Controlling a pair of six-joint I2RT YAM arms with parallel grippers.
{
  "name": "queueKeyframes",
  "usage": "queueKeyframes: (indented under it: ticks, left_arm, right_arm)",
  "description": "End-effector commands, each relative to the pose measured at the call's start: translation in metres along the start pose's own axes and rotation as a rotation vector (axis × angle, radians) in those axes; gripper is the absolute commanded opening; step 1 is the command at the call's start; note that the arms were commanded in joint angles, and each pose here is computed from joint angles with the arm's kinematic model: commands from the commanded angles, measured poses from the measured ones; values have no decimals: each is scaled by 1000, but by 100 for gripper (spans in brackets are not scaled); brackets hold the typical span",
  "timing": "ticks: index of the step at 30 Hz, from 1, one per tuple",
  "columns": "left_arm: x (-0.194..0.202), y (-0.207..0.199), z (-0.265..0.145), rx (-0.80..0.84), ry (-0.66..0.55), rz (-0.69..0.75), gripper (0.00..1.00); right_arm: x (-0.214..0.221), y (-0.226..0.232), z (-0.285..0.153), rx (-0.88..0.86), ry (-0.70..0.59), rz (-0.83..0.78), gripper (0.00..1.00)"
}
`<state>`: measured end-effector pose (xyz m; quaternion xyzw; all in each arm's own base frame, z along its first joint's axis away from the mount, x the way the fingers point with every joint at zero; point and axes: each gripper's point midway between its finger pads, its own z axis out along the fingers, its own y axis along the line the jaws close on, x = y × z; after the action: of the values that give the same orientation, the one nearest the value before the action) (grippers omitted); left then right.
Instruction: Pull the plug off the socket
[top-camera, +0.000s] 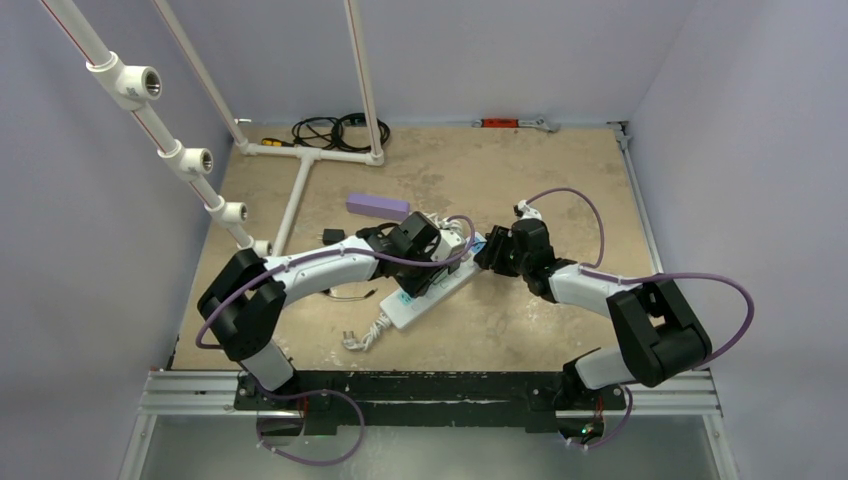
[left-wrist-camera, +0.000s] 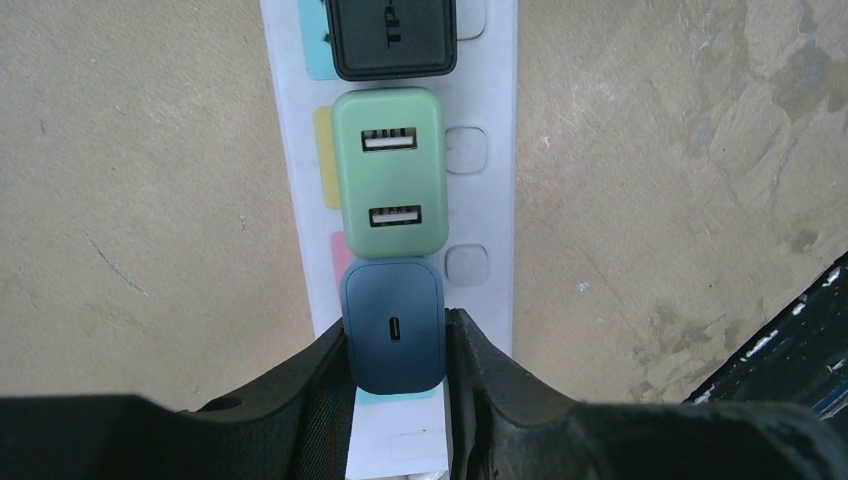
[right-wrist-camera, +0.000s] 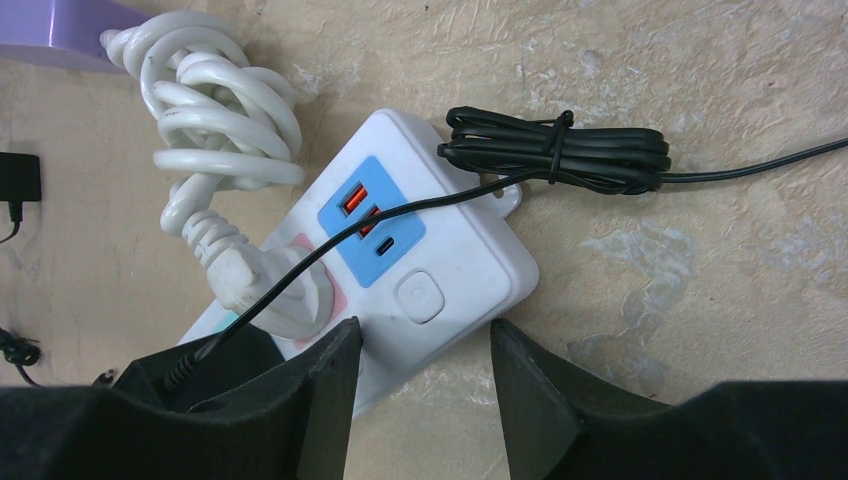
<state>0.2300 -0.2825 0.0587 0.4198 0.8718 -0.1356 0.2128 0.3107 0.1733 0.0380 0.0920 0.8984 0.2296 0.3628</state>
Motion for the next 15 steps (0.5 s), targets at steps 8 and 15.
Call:
queueKeyframes:
  ticks: [8,15]
  left_arm:
    - [-13,14,-1,-266,-89,49,0]
    - [-12,7,-5,-285,-93,82,0]
  right_arm:
    - [-1,-4,1,20,8,-24,53]
    - [-1,-5,2,27,6,-22,53]
